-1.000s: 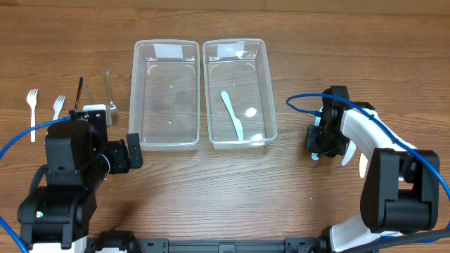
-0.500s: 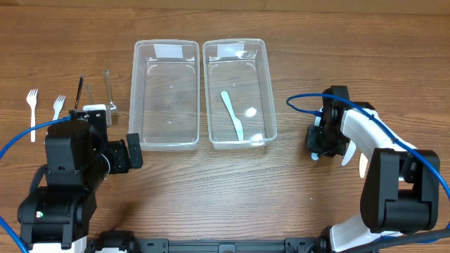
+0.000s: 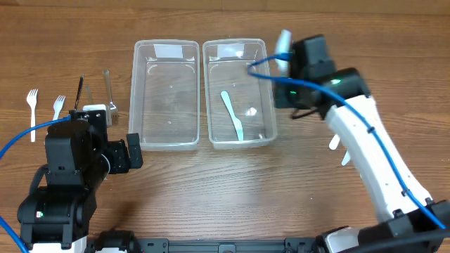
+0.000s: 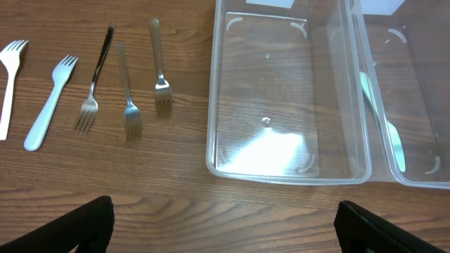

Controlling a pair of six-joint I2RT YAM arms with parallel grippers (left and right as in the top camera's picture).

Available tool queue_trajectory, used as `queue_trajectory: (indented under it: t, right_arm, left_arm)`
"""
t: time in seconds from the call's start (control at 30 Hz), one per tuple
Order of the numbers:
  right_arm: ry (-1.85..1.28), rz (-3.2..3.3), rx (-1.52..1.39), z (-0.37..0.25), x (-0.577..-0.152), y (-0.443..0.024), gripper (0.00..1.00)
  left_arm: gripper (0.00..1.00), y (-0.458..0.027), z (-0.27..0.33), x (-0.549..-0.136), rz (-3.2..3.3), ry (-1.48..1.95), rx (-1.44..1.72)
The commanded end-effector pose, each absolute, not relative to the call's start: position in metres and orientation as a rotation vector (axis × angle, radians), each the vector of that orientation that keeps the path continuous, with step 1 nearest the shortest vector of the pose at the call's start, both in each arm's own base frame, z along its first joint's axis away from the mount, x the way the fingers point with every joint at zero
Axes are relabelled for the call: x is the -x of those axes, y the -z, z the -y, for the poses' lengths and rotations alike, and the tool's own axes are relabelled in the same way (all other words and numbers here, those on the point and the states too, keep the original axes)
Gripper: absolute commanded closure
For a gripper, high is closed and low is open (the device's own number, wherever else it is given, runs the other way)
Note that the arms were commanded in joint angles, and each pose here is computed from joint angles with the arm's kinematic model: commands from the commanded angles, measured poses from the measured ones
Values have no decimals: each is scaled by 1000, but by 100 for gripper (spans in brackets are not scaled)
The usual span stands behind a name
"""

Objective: Pack container
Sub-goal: 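Carry the white knife into the right container and release it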

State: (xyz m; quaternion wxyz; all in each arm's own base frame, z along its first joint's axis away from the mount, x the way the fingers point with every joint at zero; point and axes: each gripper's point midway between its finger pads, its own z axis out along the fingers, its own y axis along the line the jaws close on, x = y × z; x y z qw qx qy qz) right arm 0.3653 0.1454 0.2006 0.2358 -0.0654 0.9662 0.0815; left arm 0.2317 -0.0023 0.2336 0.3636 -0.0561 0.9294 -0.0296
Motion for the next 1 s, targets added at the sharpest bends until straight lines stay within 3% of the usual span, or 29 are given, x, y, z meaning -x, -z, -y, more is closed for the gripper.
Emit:
queue_trajectory:
  t: [0.0, 0.2, 0.33, 0.4, 0.43, 0.5, 0.57, 0.67, 0.77, 0.8, 0.97]
  right_arm:
    - [-318, -2577, 226, -195, -365, -214, 96]
    - [-232, -2774, 296, -219, -381, -114, 96]
    - [-202, -2825, 312, -221, -385, -82, 95]
    - [-201, -2829, 312, -221, -385, -81, 78]
    - [-202, -2826, 312, -221, -385, -82, 62]
    - [-206, -2820, 311, -221, -385, -85, 52]
    - [-216, -2789, 305, -222, -388, -102, 38]
    - [-133, -2684, 248, -209, -401, -150, 34]
    - [-84, -2521, 65, -176, -411, -232, 30]
    - [-113, -2412, -190, -124, -408, -284, 29]
    - [-93, -2406, -663, -9, -379, -296, 21]
  left_arm:
    - [0, -243, 3, -232, -2368, 95, 155]
    - [0, -243, 3, -232, -2368, 97, 159]
    - [0, -243, 3, -232, -2368, 97, 159]
    - [0, -243, 3, -232, -2368, 98, 159]
    - [0, -243, 3, -232, -2368, 97, 159]
    - [0, -243, 3, -232, -2368, 97, 159]
    - [0, -243, 3, -232, -2368, 97, 159]
    - [0, -243, 3, -232, -2368, 97, 159]
    - [0, -242, 3, -232, -2372, 97, 159]
    - [0, -242, 3, -232, -2372, 97, 159]
    - [0, -242, 3, -232, -2372, 97, 159]
